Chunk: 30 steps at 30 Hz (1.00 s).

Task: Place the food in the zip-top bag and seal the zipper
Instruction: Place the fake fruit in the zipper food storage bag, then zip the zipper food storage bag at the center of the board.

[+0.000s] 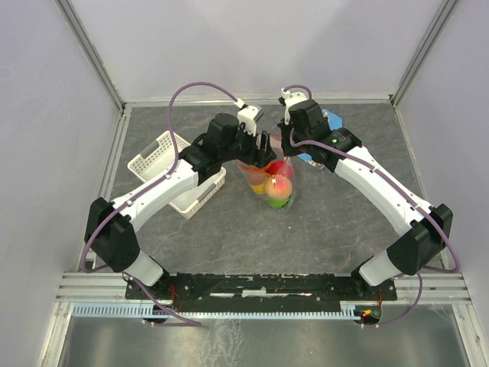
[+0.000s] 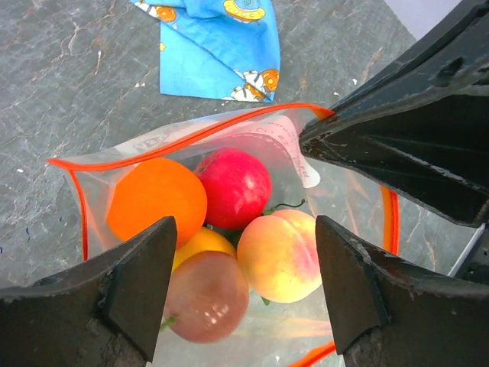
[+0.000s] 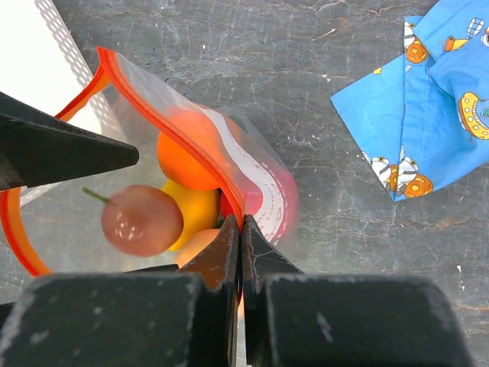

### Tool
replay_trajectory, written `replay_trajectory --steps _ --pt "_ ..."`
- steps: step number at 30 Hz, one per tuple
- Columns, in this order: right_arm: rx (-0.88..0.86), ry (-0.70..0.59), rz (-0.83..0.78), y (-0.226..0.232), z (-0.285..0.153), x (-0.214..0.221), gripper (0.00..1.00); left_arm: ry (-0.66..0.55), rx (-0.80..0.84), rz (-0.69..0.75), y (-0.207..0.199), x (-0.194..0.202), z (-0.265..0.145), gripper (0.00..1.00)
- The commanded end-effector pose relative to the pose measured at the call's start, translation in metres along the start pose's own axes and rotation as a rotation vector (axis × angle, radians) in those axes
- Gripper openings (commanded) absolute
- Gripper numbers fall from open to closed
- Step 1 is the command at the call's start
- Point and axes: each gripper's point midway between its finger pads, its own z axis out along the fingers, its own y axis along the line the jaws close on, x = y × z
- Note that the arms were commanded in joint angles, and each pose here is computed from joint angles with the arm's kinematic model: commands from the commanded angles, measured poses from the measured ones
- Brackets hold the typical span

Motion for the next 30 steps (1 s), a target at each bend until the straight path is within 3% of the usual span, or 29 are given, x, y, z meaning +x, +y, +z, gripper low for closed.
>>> replay_trajectory --steps 1,5,8,12,20,30 --pt "-0.017 -0.078 0.028 0.003 -0.009 -0.022 0.03 -0.033 -0.041 0.009 0.001 -0.014 -0.012 0.8" --pt "-0.008 -0.079 0.023 0.001 -0.01 -0.022 0.04 -0.072 -0.099 0.006 0.004 -0.032 -0.034 0.8" --pt "-0.001 -0.08 0.023 0.0 -0.01 -0.022 0.04 -0.087 -0.24 -0.029 0.023 -0.04 -0.056 0.81" --pt "-0.007 -0.079 0.021 0.001 -0.009 -0.022 0.04 -0.026 -0.39 -0.033 0.045 -0.032 -0.077 0.8" --pt "-0.014 -0.076 0.009 0.002 -0.008 -0.021 0.04 0.059 -0.473 -0.061 0.062 -0.014 -0.065 0.77" --pt "-0.046 -0.09 -0.003 0.006 -0.009 -0.019 0.05 0.075 -0.46 -0.106 0.066 -0.015 -0.029 0.37"
